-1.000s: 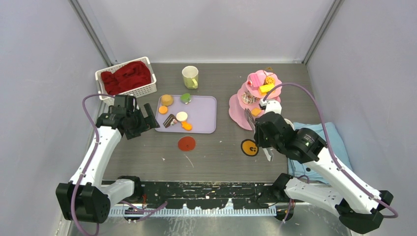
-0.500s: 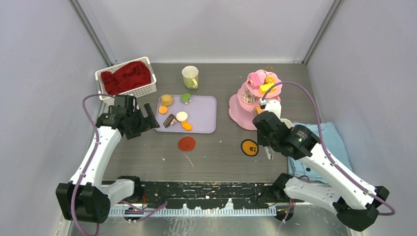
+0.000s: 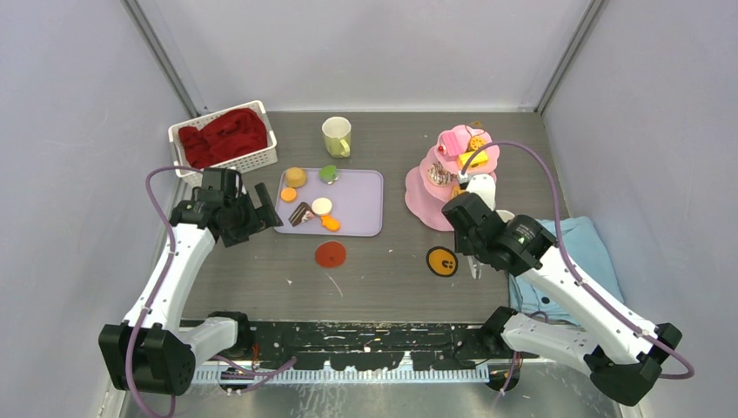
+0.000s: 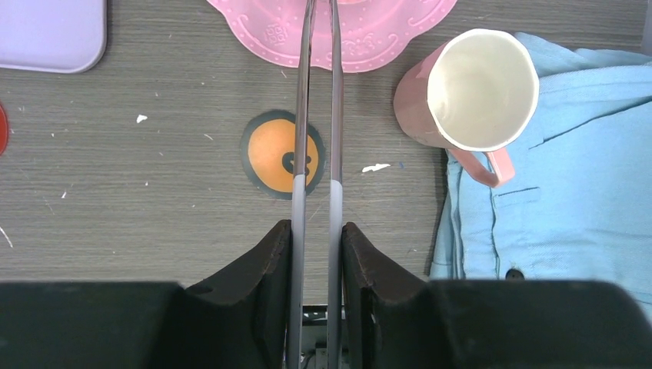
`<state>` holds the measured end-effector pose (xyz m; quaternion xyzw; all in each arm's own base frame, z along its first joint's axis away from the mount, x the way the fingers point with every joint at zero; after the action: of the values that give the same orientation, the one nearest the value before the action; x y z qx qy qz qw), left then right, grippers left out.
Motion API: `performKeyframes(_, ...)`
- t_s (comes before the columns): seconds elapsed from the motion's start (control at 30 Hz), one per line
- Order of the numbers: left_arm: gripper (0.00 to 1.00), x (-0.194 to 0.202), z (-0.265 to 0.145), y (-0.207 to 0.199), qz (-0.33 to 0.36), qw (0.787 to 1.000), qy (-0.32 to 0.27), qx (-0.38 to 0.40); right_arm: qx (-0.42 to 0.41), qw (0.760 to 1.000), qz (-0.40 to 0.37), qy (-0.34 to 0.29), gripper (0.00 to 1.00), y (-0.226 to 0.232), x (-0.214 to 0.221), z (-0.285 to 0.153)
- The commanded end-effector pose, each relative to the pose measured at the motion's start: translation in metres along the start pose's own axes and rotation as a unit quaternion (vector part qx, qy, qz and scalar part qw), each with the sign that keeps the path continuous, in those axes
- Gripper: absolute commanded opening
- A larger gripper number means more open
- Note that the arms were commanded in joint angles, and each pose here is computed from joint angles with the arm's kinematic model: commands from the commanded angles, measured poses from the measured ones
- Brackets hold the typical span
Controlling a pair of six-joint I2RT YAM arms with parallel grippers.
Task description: Serve the afternoon tea
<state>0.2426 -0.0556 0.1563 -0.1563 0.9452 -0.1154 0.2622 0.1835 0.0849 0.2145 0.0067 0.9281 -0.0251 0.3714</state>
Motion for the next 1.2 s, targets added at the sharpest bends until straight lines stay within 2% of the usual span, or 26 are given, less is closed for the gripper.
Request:
performKeyframes(0.0,1.0,-0.018,-0.01,-0.007,0.01,0.999,-0.037,0.013,0.011,0.999,0.034,-0.041,0.0,-0.002,-0.022,-0.002)
performKeyframes(0.23,1.0,-0.019,-0.009,-0.006,0.011,0.999,-0.039,0.012,-0.006,0.997,0.044,-0.062,0.01,-0.003,-0.033,-0.011)
performKeyframes(0.4,1.0,-0.019,-0.009,-0.007,0.01,0.999,-0.038,0.013,-0.111,0.99,0.031,-0.083,0.01,0.02,-0.044,-0.032)
performKeyframes(0.53,1.0,-0.019,-0.009,-0.007,0.009,0.999,-0.038,0.013,-0.18,0.982,-0.008,-0.064,0.03,0.045,-0.038,-0.034)
performKeyframes(0.73,1.0,-0.018,-0.012,-0.005,0.008,0.999,-0.041,0.006,-0.308,0.949,-0.058,-0.039,0.08,0.104,-0.027,-0.04)
performKeyframes(0.83,1.0,-0.019,-0.012,-0.004,0.006,0.999,-0.043,0.003,-0.322,0.941,-0.091,-0.043,0.11,0.135,-0.023,-0.037)
performKeyframes(0.93,1.0,-0.019,-0.012,-0.004,0.005,0.999,-0.042,0.002,-0.31,0.944,-0.106,-0.043,0.14,0.157,-0.024,-0.022)
performKeyframes(1.17,1.0,-0.019,-0.015,-0.002,0.01,0.999,-0.041,-0.003,-0.305,0.946,-0.1,-0.045,0.33,0.209,-0.032,0.021)
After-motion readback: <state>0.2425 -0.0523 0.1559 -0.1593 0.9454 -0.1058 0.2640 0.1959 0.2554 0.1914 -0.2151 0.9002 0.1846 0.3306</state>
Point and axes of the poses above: each gripper's point midway between its finger pads, its own z axis out along the fingers, its own y axis along the line the jaws close on, x = y × z, the point moved 1 cm from there along -z, back along the fingers, and after that the axes turned 3 degrees about z, right-handed, at the moved point
